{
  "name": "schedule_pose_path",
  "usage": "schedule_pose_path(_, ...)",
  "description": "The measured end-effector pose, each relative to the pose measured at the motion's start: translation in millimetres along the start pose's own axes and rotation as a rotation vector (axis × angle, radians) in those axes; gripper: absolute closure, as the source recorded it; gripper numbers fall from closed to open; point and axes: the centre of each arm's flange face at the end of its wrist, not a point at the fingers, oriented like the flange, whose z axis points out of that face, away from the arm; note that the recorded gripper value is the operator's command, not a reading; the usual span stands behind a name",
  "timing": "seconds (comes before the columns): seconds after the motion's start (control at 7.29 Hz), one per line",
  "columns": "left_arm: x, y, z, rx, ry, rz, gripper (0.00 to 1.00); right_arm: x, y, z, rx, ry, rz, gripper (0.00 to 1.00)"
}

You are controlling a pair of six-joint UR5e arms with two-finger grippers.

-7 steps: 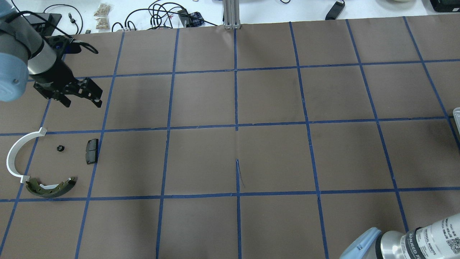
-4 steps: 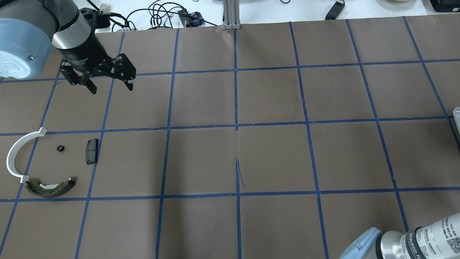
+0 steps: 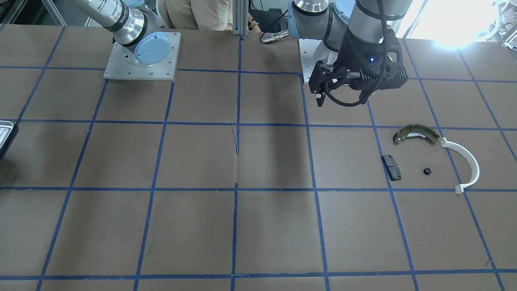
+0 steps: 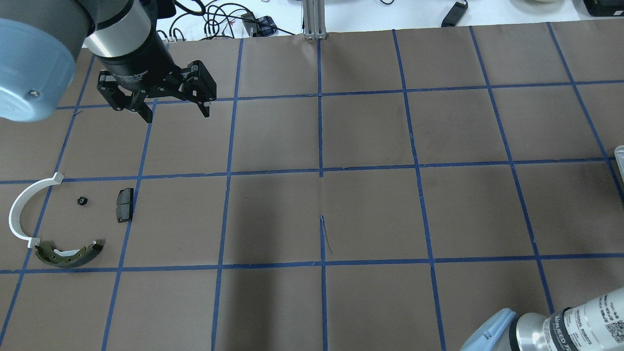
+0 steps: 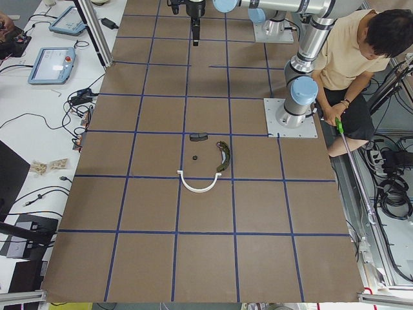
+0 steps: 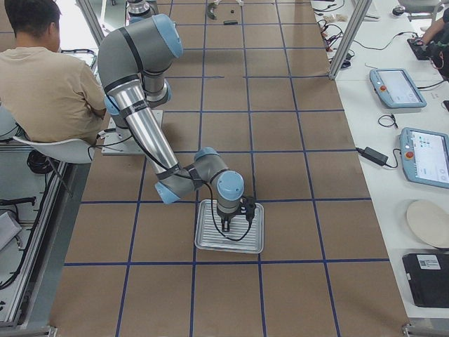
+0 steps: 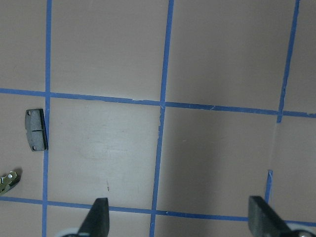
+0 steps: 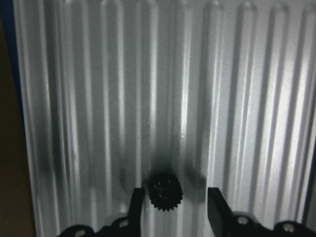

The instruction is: Place bearing gear from tray to pile

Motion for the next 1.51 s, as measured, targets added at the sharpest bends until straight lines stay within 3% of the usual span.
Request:
schedule_pose_path(0.41, -4.9, 20.0, 1.6, 0.001, -0.003, 0.026, 0.00, -3.6, -3.0, -8.6, 0.007, 0.009, -0.008, 0.89)
schedule_pose_path(0.69, -26.2, 14.8, 1.3, 0.002, 0.000, 0.005, 0.00, -40.6, -15.1, -58.1, 0.008, 0.023, 0.004, 0.89)
schedule_pose_path(1.1, -31.8, 12.3, 2.1, 0.000, 0.006, -0.005, 0.00, -169.8, -28.2, -151.5, -0.060, -0.029, 0.173, 0.89)
schedule_pose_path(1.51, -32.5, 14.5, 2.6, 0.003, 0.007, -0.003, 0.00, -360.4, -45.4, -190.1, -0.117, -0.044, 0.418, 0.89)
